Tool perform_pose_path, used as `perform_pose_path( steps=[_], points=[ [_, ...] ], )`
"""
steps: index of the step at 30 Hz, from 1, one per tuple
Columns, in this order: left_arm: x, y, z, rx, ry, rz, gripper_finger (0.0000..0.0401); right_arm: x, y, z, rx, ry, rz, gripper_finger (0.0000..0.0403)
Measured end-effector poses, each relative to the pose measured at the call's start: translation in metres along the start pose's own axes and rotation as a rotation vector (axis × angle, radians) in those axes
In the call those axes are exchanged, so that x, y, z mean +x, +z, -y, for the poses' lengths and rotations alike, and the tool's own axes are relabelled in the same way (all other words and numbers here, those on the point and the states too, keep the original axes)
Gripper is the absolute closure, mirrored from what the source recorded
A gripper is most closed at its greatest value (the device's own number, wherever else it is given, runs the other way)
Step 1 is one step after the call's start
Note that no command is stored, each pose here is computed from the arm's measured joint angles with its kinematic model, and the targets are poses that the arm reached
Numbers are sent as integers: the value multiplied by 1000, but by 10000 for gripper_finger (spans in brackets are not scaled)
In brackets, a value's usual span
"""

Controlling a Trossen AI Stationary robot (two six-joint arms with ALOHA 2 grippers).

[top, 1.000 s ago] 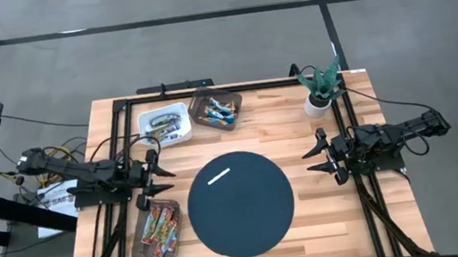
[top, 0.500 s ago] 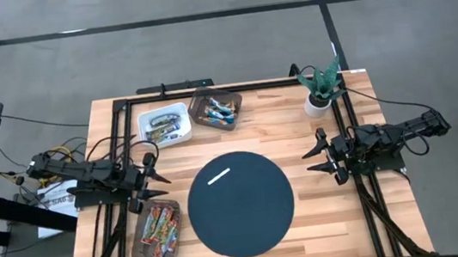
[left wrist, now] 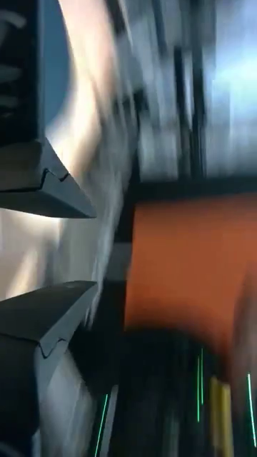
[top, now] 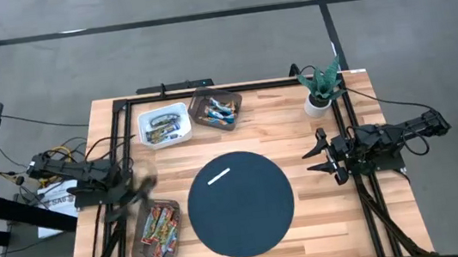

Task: Pick and place Granola Bars by type
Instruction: Return to Home Position

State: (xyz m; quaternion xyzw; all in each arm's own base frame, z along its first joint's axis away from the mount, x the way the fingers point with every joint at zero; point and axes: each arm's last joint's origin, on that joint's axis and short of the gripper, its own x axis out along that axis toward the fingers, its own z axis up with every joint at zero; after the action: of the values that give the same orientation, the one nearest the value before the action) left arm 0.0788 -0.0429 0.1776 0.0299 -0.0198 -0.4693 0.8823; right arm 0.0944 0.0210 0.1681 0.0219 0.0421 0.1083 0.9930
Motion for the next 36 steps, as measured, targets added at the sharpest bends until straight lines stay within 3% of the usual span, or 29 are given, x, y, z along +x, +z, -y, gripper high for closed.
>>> perform_pose_path(
  steps=[2, 4, 8, 13, 15, 18, 25, 29, 32, 36],
  points=[
    [-1, 0, 8, -5, -295, 13, 255, 0, 0, 0, 0, 0, 0, 226],
    [-3, -2, 13, -45, -470, 6, 255, 0, 0, 0, 0, 0, 0, 226],
    [-4, -4, 14, -131, -507, -27, 255, 0, 0, 0, 0, -1, 0, 226],
    [-3, -3, 12, -67, -430, -15, 255, 0, 0, 0, 0, -1, 0, 226],
    [-2, -3, 10, -34, -342, -12, 255, 0, 0, 0, 0, 0, 0, 226],
    [-1, -2, 3, -9, -110, -20, 255, 0, 0, 0, 0, -1, 0, 226],
    [-7, -5, -18, 233, 631, -168, 255, 0, 0, 0, 0, -1, 0, 226],
    [-15, -4, -26, 264, 983, -253, 255, 0, 0, 0, 0, -1, 1, 226],
    [-17, -4, -27, 239, 1078, -256, 255, 0, 0, 0, 0, -1, 1, 226],
    [-17, -4, -27, 220, 1088, -246, 255, 0, 0, 0, 0, -1, 1, 226]
  ],
)
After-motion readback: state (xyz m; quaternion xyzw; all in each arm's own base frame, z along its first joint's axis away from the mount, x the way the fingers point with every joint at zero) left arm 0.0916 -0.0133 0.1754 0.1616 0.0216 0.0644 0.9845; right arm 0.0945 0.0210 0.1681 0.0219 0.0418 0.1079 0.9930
